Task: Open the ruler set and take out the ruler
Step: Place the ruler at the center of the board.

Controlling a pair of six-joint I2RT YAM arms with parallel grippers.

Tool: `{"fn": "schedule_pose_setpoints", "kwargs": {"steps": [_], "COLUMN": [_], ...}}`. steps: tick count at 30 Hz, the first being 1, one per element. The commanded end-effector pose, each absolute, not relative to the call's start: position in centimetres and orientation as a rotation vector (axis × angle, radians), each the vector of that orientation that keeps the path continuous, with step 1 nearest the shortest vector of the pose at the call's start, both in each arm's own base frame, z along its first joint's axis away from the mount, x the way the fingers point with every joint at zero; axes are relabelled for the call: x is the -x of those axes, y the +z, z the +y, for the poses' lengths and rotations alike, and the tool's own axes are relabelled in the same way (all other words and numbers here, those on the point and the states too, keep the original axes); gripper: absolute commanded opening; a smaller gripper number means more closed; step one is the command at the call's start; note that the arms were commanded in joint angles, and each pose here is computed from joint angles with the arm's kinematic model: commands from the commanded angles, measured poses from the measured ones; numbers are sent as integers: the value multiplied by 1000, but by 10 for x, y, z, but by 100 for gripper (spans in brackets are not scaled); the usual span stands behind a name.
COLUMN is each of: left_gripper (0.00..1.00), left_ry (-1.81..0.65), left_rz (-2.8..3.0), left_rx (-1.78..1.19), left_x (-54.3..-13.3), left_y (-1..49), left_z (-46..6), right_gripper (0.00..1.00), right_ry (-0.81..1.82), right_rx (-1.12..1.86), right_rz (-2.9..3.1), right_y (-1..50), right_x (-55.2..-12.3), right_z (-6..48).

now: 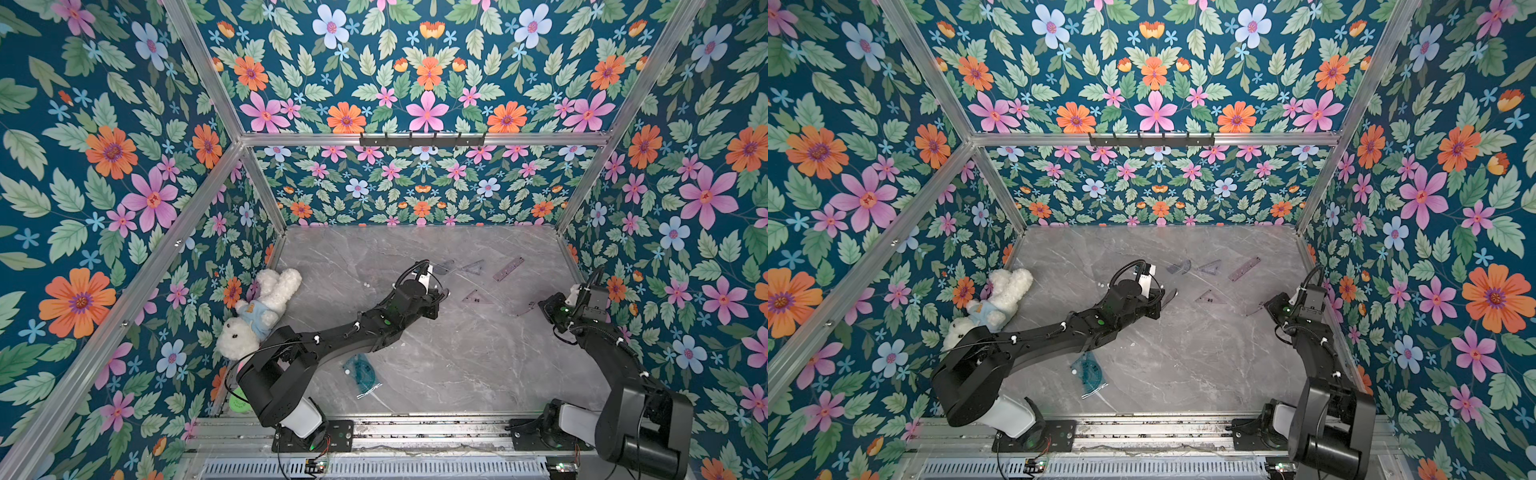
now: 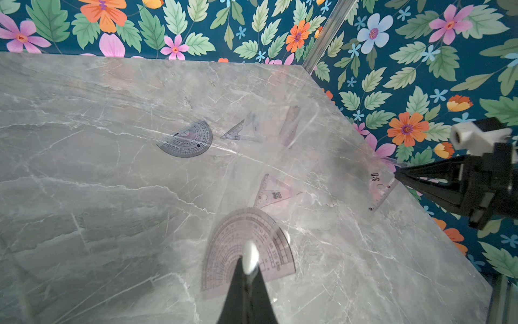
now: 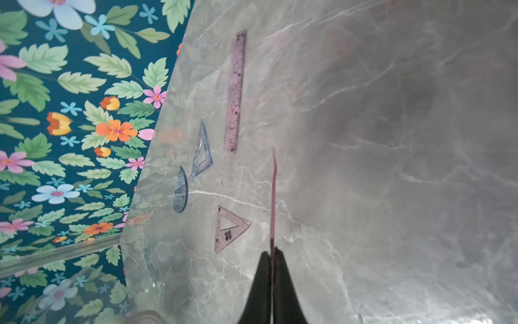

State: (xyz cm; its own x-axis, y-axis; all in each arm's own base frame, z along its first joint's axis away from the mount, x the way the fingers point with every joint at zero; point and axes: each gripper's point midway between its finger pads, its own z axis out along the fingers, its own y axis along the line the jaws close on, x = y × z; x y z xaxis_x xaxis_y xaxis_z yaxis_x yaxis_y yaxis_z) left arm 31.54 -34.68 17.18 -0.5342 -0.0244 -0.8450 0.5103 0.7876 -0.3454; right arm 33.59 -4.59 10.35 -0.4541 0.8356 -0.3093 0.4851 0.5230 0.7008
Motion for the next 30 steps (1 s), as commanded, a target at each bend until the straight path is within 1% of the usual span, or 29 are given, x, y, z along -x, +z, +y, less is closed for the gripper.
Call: {"fn": "schedule_pose_setpoints", "kwargs": {"steps": [1, 10, 16, 18, 19, 22, 30], "left_gripper": [0, 0, 0, 0, 0, 0, 0], "left_ry": [-741, -739, -716, -718, -717, -718, -721], "left_rz": [2007, 2007, 2013, 2014, 2015, 2018, 2020], "left_rx": [-376, -380, -386, -387, -387, -389, -391], "left_x": [-314, -310, -309, -309, -309, -309, -311], "left_y": [178, 179, 178, 180, 179, 178, 180], "left_z": [-350, -345, -341, -341, -341, -342, -346], "right_gripper": [0, 0, 1, 4, 4, 5, 8], "right_ry": [789, 837, 915, 931, 937, 942, 955], "right_rx": [-1068, -1122, -1149, -1147, -1178, -1190, -1200], "right_rz": [2034, 1984, 1964, 1957, 1978, 1980, 1980], "right_y": [112, 96, 80, 77, 62, 54, 47], "right_x": [-360, -394, -409, -411, -410, -411, -418], "right_z": [-50, -65, -64, -63, -63, -63, -62]}}
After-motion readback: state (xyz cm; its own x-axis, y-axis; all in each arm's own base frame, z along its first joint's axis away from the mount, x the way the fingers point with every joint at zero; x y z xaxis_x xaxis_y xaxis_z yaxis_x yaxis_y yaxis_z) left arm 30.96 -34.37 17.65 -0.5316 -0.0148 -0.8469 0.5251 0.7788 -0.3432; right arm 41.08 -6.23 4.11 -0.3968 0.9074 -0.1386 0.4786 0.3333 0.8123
